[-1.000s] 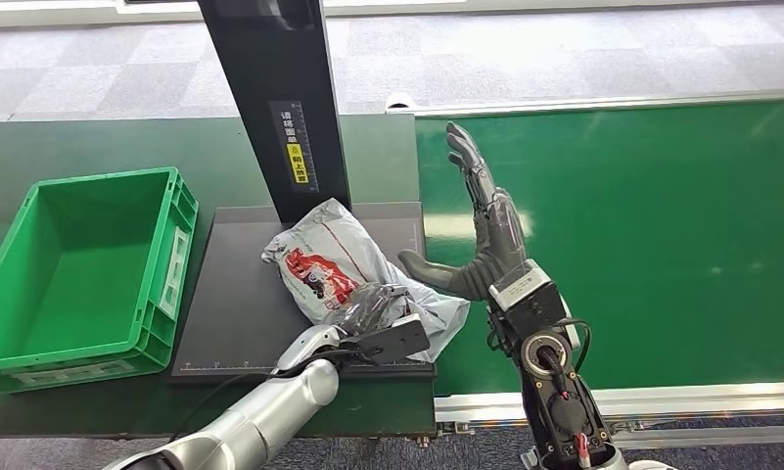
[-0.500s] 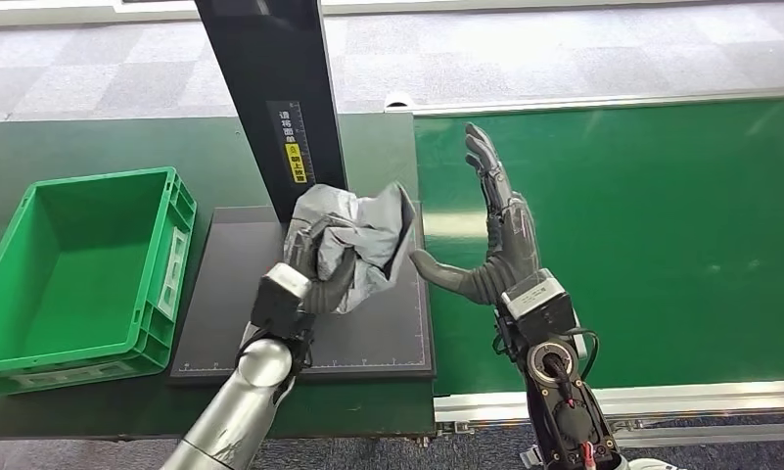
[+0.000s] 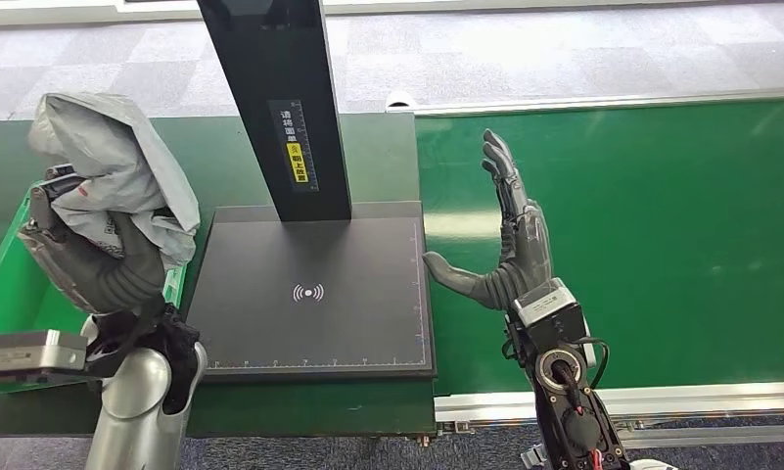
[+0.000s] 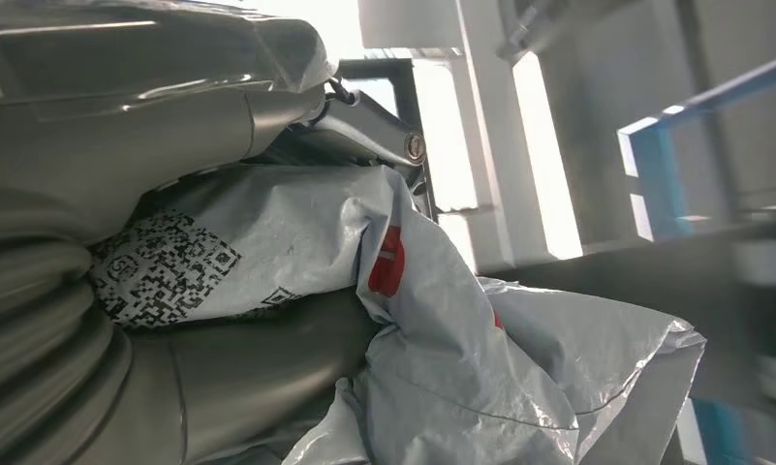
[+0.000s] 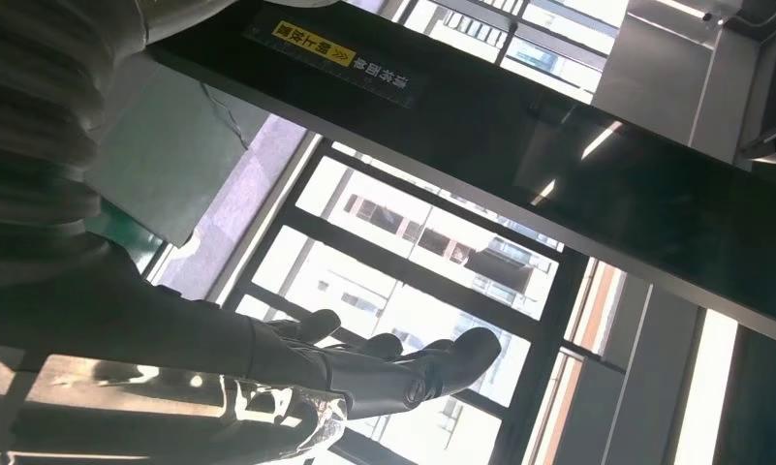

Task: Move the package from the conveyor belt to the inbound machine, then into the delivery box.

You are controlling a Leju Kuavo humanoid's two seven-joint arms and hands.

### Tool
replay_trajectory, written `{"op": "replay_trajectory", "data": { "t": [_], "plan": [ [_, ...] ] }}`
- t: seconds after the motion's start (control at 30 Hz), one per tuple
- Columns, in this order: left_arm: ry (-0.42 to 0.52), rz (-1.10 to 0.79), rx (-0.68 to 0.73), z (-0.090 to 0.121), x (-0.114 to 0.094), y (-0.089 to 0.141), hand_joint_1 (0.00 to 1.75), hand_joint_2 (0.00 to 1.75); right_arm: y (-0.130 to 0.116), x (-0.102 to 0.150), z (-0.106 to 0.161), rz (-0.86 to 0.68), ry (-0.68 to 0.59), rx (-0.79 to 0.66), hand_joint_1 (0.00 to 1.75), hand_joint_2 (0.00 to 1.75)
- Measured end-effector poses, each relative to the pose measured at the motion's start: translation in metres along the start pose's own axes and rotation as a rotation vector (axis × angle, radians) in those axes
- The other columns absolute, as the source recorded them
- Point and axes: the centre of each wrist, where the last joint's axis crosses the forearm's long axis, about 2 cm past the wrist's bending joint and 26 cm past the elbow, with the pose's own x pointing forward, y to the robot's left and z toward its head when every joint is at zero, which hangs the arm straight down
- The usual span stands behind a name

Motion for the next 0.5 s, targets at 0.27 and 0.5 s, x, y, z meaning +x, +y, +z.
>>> {"op": "replay_trajectory", "data": {
  "t": [0.27,0.5],
  "plan": [
    [0.351,-0.707,0.030,-0.037,-0.132,0.177,1.75,1.75,0.000,0.003,0.000,-0.011,-0.011,0.015,0.00,1.75],
    [0.629,-0.952,-0.035,-0.020,-0.154,0.206,0.84,1.75,0.001,0.004,-0.003,-0.024,-0.019,0.020,0.00,1.75]
  ]
}}
